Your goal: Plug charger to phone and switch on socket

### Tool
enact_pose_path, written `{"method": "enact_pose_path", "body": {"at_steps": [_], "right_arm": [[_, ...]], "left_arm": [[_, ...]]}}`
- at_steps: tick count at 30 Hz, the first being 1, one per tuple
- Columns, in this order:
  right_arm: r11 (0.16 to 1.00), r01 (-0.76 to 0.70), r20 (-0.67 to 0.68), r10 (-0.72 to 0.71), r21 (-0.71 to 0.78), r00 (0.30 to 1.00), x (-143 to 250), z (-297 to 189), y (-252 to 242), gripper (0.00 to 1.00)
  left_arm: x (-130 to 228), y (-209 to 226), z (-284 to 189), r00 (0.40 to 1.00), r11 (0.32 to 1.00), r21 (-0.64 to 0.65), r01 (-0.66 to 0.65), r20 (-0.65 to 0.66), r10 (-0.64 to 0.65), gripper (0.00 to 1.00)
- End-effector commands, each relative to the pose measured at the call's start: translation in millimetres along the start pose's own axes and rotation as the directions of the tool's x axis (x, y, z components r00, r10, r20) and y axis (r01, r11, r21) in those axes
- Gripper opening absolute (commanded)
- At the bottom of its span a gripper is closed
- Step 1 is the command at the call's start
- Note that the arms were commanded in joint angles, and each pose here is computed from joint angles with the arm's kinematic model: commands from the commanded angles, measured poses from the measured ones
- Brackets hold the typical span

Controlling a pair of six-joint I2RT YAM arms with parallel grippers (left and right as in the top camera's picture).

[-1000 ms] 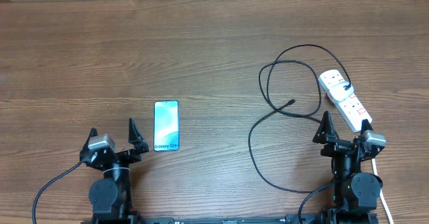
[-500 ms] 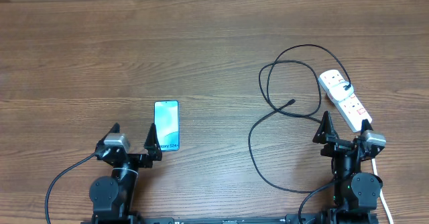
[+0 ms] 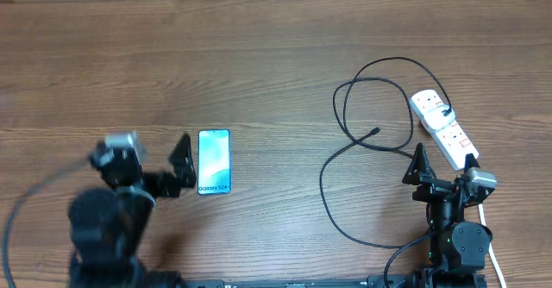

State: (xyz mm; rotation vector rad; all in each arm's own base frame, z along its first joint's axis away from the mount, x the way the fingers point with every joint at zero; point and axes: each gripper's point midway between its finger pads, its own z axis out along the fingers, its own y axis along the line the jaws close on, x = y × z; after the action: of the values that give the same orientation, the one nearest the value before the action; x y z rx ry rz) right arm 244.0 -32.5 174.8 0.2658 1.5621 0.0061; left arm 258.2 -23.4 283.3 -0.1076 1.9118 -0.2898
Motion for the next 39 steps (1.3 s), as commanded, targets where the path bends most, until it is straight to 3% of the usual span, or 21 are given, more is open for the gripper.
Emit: {"method": "enact_pose_path", "body": {"at_steps": [1,8,17,20,24,31,35,39], "right_arm": [[1.0,0.003,-0.001,-0.003,-0.004,1.0,3,0,0,1.0],[1.0,0.003,-0.002,-0.003,-0.004,1.0,3,0,0,1.0],[1.0,0.003,-0.002,-0.003,-0.004,1.0,3,0,0,1.0],[1.0,0.003,-0.002,-0.003,-0.004,1.0,3,0,0,1.0],[1.0,0.003,-0.002,-0.003,-0.004,1.0,3,0,0,1.0],[1.0,0.003,-0.002,-0.003,-0.004,1.0,3,0,0,1.0],[1.0,0.003,-0.002,-0.003,-0.004,1.0,3,0,0,1.0],[1.0,0.004,-0.002,-0.004,-0.004,1.0,3,0,0,1.0]], "left_arm": [[-35,-12,6,0.997,1.0,0.016,0.026,-0.068,-0.025,1.0],[-48,-24,24,0.932,0.998,-0.022,0.059,-0.357,-0.063,1.0],[-17,-35,56,0.859,0.991,0.047,0.123,-0.505,-0.082,1.0],[0,-19,64,0.824,0.995,-0.056,0.086,-0.558,-0.103,0.99],[37,3,67,0.727,0.984,-0.176,-0.017,-0.678,-0.109,1.0],[99,1,79,0.536,0.98,-0.159,-0.121,-0.841,-0.071,1.0],[135,5,92,0.478,0.98,-0.16,-0.119,-0.874,-0.085,0.99],[163,14,101,0.464,0.976,-0.177,-0.126,-0.88,-0.1,1.0]]}}
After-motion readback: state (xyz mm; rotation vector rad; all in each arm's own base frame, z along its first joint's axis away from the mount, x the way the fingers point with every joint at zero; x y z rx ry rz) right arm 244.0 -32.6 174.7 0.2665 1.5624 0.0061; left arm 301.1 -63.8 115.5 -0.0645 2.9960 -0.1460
